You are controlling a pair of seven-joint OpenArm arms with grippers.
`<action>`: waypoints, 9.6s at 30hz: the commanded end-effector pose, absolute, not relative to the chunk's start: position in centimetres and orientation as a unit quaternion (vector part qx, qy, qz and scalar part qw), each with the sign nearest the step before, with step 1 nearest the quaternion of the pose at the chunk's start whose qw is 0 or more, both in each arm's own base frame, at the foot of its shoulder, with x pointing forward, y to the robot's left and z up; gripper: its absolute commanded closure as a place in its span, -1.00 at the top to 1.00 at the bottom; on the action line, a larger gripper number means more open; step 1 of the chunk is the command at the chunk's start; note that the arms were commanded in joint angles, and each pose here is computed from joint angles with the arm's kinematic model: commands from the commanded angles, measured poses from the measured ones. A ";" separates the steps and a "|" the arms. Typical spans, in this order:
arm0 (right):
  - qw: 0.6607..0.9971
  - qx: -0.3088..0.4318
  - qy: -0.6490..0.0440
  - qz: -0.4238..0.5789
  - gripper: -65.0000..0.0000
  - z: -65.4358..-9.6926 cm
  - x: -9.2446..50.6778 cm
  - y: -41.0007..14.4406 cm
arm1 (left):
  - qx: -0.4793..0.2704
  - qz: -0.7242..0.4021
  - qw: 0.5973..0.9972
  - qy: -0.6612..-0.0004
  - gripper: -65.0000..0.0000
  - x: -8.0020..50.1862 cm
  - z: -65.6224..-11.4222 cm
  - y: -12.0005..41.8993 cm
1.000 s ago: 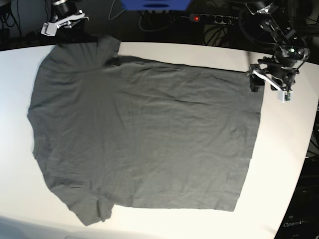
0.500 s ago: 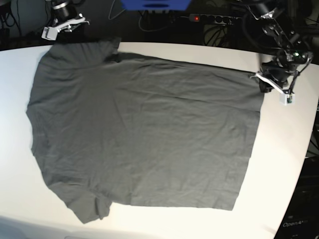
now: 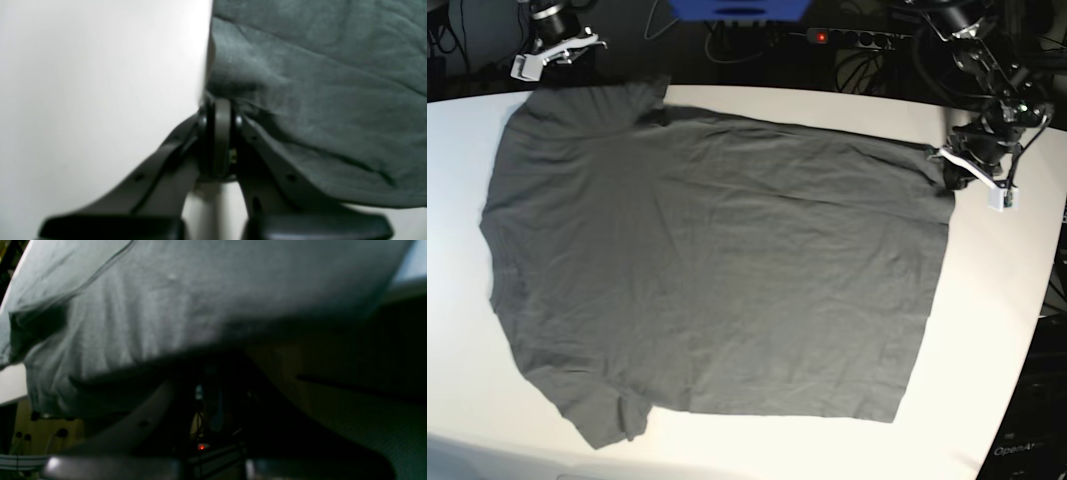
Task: Fold the T-shirt properly
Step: 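Move the right gripper to the shirt's collar-side corner and grasp it, then lift both grippers and fold the shirt edge over toward the middle, then lower the folded edge onto the shirt and open both grippers, then regrasp the folded edge with both grippers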
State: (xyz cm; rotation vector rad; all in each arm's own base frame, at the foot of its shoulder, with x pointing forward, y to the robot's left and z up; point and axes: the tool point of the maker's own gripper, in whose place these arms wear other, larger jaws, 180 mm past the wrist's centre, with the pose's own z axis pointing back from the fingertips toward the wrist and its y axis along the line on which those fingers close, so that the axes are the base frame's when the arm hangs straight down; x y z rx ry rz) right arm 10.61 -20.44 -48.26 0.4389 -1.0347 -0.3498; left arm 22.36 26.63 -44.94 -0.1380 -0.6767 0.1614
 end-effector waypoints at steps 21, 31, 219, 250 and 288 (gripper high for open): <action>0.790 0.216 -0.564 -0.104 -0.99 -41.5 13.1 -22.0 | -0.047 0.060 0.984 -0.161 -0.93 15.7 -49.1 26.1; 0.784 0.236 -0.570 -0.073 -0.99 -38.6 12.2 -20.8 | -0.049 0.061 0.984 -0.160 -0.93 15.6 -49.1 26.0; 0.800 0.054 -0.572 0.175 -0.99 -34.8 37.3 -24.5 | 0.001 -0.001 0.956 -0.293 -0.06 35.8 -38.7 26.1; 0.804 0.056 -0.566 0.174 -0.99 -35.4 36.5 -24.5 | -0.010 0.000 0.956 -0.294 -0.06 35.9 -39.1 25.3; 0.803 0.057 -0.567 0.174 -0.99 -35.4 36.6 -24.4 | -0.021 0.014 0.950 -0.312 -0.06 36.0 -39.3 24.8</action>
